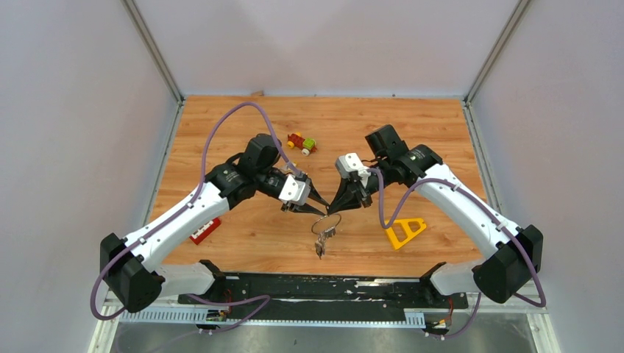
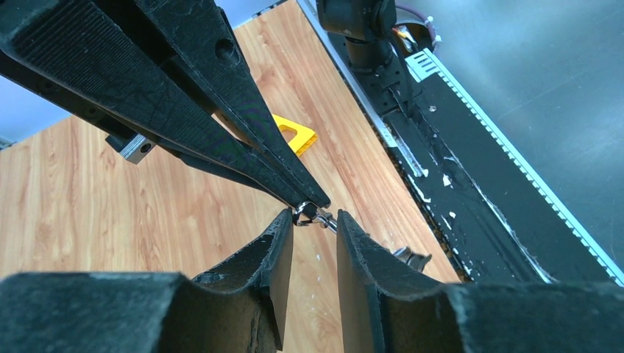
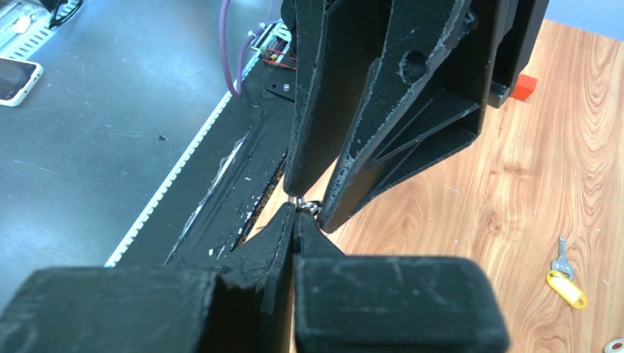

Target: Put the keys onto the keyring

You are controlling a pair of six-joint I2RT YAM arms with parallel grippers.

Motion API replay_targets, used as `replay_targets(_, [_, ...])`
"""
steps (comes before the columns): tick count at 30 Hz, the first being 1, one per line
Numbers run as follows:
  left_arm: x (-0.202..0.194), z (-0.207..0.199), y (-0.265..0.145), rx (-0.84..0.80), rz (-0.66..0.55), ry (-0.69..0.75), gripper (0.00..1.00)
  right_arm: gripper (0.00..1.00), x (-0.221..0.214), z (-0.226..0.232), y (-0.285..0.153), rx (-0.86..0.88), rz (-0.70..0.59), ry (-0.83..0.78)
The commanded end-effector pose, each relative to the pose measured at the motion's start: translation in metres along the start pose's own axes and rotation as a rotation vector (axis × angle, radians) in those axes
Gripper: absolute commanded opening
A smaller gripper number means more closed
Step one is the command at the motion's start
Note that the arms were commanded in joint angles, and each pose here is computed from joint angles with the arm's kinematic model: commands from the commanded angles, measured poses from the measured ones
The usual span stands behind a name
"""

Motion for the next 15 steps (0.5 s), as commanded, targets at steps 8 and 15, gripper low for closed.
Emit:
replay_targets(8, [0.0186, 0.0103, -0.0008, 0.014, -0.034, 0.062, 0.27, 0.0, 0.0064, -0.0034, 0.002, 0.001, -0.018, -0.056])
replay_targets(15, [0.0186, 0.009, 0.0001, 0.013, -0.032, 0.059, 0.16, 0.0, 0.0066, -0.0055, 0.0012, -0.016, -0.011, -0.054])
Point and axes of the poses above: each gripper's point midway between its finger pads, its own y axis out along the fingers, its own z axis along the line the jaws close on, x = y × z, the point moved 8 cm from there along -y, back along the fingers, and after that the axes turned 10 degrees about y, right-handed, at the moved point
